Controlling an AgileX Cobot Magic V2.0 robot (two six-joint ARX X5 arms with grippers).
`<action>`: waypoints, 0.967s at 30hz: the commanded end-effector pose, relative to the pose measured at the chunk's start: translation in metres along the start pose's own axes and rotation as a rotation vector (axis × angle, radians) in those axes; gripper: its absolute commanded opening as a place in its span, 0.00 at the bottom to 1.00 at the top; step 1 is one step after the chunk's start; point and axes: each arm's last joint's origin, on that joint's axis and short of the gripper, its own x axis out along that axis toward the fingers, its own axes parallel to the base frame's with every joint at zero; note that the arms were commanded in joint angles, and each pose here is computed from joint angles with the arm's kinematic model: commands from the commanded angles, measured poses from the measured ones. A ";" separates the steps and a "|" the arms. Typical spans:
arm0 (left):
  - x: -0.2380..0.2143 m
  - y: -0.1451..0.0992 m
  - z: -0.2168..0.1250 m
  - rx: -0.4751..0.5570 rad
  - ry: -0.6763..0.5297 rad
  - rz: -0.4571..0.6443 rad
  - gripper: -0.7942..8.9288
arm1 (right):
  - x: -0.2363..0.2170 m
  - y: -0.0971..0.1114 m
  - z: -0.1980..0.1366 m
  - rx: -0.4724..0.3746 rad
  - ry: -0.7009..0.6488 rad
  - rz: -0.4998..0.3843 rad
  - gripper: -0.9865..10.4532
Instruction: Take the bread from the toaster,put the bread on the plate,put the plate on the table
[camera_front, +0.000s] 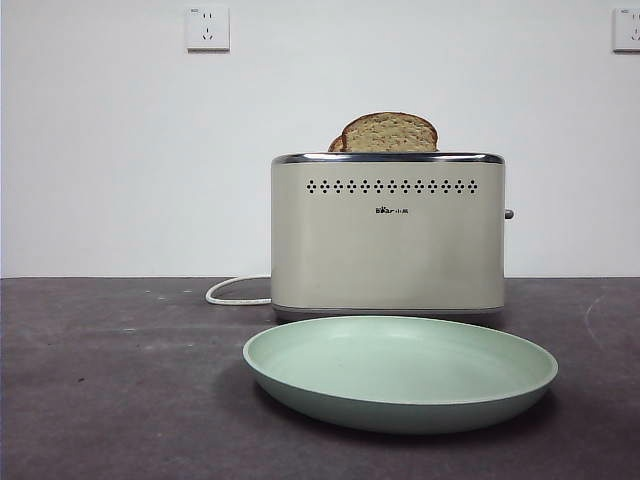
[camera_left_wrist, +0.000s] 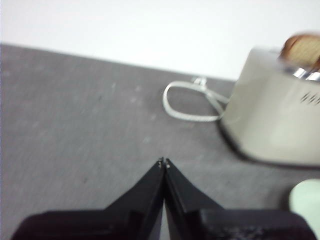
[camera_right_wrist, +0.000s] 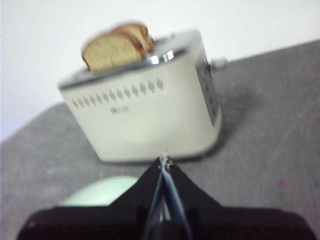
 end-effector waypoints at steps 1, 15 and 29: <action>-0.007 -0.005 0.016 -0.016 -0.023 -0.030 0.07 | -0.002 0.005 0.017 0.029 -0.034 0.013 0.08; -0.029 -0.034 0.098 0.021 0.101 -0.269 0.07 | 0.002 0.037 0.109 -0.035 0.249 0.114 0.08; -0.029 -0.049 0.151 0.119 0.300 -0.377 0.07 | 0.003 0.057 0.165 -0.156 0.585 0.131 0.08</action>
